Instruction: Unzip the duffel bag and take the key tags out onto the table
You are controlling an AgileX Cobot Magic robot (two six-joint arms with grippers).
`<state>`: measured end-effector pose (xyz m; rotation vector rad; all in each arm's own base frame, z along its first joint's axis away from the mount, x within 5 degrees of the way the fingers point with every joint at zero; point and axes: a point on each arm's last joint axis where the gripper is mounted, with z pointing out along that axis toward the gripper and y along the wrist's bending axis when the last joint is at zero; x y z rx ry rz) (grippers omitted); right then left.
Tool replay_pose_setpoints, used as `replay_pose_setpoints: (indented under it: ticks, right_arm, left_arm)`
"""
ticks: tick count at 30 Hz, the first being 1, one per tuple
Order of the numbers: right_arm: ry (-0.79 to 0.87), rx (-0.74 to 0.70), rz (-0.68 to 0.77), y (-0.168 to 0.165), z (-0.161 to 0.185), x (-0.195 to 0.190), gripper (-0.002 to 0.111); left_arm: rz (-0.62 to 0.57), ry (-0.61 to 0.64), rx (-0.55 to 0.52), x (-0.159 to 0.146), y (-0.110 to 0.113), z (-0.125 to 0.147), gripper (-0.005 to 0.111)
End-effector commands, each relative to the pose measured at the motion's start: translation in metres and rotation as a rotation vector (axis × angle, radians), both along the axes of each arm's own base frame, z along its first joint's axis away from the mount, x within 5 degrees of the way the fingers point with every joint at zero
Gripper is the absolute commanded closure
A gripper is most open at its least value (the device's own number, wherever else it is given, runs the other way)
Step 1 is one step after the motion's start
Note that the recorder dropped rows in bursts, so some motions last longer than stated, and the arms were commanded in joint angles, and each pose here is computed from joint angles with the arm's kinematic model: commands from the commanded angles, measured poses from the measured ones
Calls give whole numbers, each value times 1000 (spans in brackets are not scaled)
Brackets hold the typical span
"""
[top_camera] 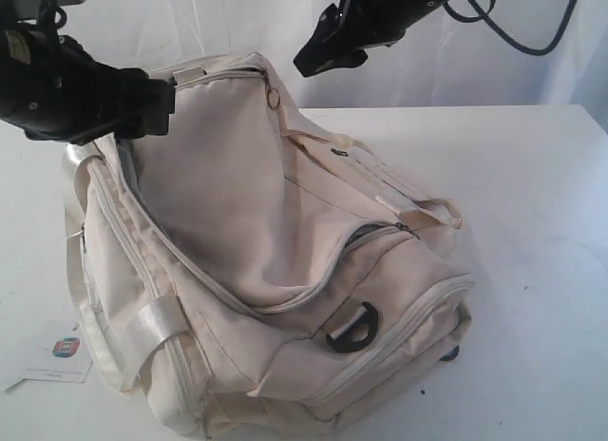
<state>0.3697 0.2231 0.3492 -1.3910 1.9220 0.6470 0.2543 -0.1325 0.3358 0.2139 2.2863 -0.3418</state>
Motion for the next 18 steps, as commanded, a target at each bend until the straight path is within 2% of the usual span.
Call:
replay_pose_setpoints:
  ticks: [1, 6, 9, 11, 14, 18]
  right_arm:
    - [131, 62, 93, 1, 9, -18, 51]
    - [181, 29, 86, 13, 2, -25, 51]
    - [165, -46, 103, 24, -3, -34, 52]
    - [152, -110, 95, 31, -3, -42, 57]
    - [149, -164, 38, 35, 6, -55, 72]
    - [132, -144, 45, 30, 25, -80, 95]
  left_arm:
    - [-30, 87, 120, -10, 8, 16, 38]
    - [-102, 115, 229, -26, 18, 28, 38]
    - [-140, 143, 285, -39, 25, 32, 40]
    - [-165, 164, 322, -48, 30, 35, 44]
    - [-204, 207, 384, -59, 38, 37, 61]
    - [-267, 224, 443, -69, 43, 29, 102]
